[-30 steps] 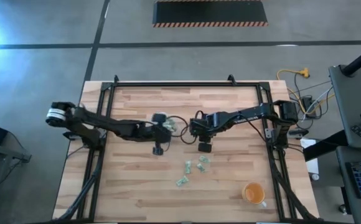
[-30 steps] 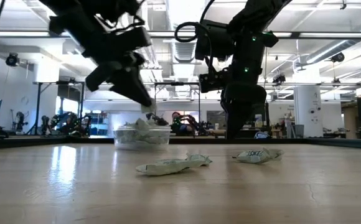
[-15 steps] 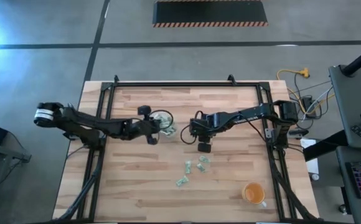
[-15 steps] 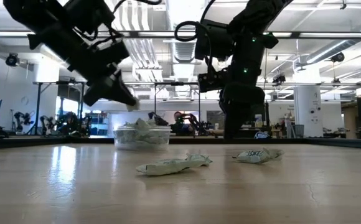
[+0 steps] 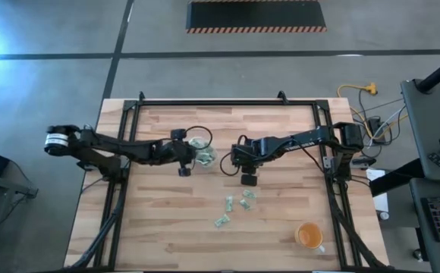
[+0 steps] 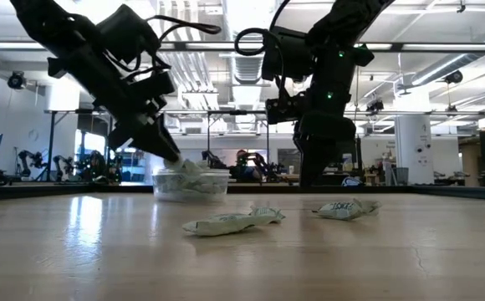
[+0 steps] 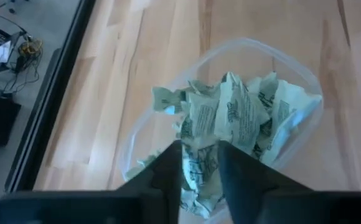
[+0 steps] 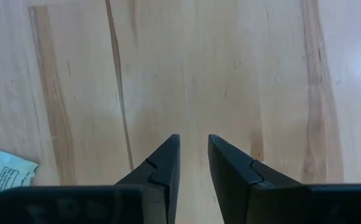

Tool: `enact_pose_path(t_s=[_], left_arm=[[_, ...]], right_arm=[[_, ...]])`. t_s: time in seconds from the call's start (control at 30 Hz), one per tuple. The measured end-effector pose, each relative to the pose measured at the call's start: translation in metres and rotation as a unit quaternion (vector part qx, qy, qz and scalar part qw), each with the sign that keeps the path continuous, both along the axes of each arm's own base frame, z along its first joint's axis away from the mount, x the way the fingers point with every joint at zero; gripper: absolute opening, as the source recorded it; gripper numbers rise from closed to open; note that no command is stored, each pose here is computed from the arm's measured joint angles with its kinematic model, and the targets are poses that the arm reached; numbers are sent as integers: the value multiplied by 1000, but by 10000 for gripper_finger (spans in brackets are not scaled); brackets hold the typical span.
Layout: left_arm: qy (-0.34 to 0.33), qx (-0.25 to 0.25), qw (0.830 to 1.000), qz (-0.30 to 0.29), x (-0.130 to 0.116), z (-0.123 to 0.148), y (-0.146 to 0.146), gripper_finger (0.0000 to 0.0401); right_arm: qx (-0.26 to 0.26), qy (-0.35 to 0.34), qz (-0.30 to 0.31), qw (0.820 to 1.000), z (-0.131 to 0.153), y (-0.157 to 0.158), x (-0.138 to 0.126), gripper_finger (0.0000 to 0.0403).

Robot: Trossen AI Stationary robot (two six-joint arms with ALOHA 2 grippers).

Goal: Pick and place Stevia / Truvia into bins
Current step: Put the stevia packet into the transparent bin

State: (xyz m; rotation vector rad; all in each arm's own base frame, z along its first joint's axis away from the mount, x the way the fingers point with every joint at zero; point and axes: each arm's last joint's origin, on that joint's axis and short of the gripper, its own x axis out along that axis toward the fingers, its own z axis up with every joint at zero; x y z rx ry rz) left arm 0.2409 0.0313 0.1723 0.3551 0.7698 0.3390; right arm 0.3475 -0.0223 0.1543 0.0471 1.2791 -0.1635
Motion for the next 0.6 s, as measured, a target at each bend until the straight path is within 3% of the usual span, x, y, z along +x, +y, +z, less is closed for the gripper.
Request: enact_pose_path(t_s=[0.3,0.6], left_arm=[[3,0,1000,1,0,-1,0,191],[-25,3,1000,3,-4,12,0,217]], right_arm=[[0,0,0,1000,0,0,0,72],[0,0,2,1000,0,0,0,80]])
